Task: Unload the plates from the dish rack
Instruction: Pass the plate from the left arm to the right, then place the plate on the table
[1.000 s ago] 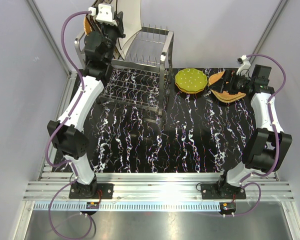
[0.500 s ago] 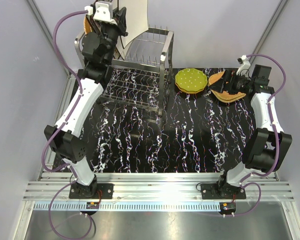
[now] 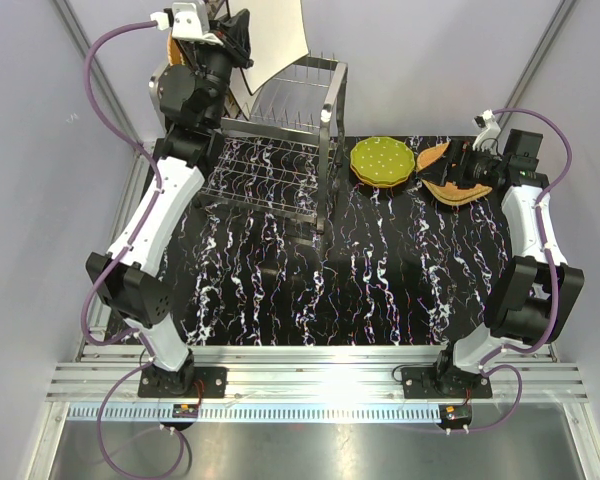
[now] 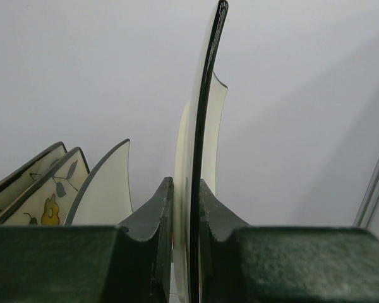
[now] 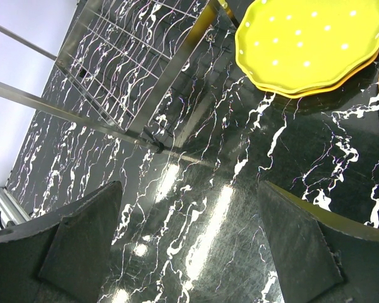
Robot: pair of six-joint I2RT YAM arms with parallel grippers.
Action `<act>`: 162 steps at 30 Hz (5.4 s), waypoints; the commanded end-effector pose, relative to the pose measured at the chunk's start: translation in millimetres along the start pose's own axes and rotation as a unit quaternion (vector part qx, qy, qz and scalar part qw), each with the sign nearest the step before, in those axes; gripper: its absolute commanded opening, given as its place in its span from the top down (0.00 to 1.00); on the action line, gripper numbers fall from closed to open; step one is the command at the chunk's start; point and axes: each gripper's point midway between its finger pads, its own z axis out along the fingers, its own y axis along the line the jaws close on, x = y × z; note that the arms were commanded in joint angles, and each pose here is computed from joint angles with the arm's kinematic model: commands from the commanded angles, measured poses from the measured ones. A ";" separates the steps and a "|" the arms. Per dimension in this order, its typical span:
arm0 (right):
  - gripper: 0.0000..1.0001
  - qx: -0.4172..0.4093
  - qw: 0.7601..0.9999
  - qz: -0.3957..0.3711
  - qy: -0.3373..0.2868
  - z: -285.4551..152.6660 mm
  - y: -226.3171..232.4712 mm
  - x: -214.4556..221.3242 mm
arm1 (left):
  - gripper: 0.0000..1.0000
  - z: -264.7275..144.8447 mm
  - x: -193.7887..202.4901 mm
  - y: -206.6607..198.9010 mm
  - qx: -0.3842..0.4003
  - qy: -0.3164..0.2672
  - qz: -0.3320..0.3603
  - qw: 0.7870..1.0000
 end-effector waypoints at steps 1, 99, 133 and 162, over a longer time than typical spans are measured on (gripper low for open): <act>0.04 -0.021 0.999 -0.039 -0.031 -14.1 25.0 -24.1 | 1.00 -34.9 -205.0 -23.3 0.029 -0.248 -0.077 0.965; 1.00 -0.353 0.933 0.067 0.034 -40.2 275.1 33.2 | 0.31 -300.7 10.3 -75.5 0.129 0.090 -0.510 0.846; 1.00 -0.050 0.984 0.113 0.125 1.7 63.1 105.7 | 0.01 -358.9 40.8 14.6 -0.069 0.221 -0.153 0.961; 0.94 -0.077 0.970 0.162 0.164 97.4 11.9 98.0 | 0.01 -358.4 53.2 24.1 -0.093 0.225 -0.147 0.959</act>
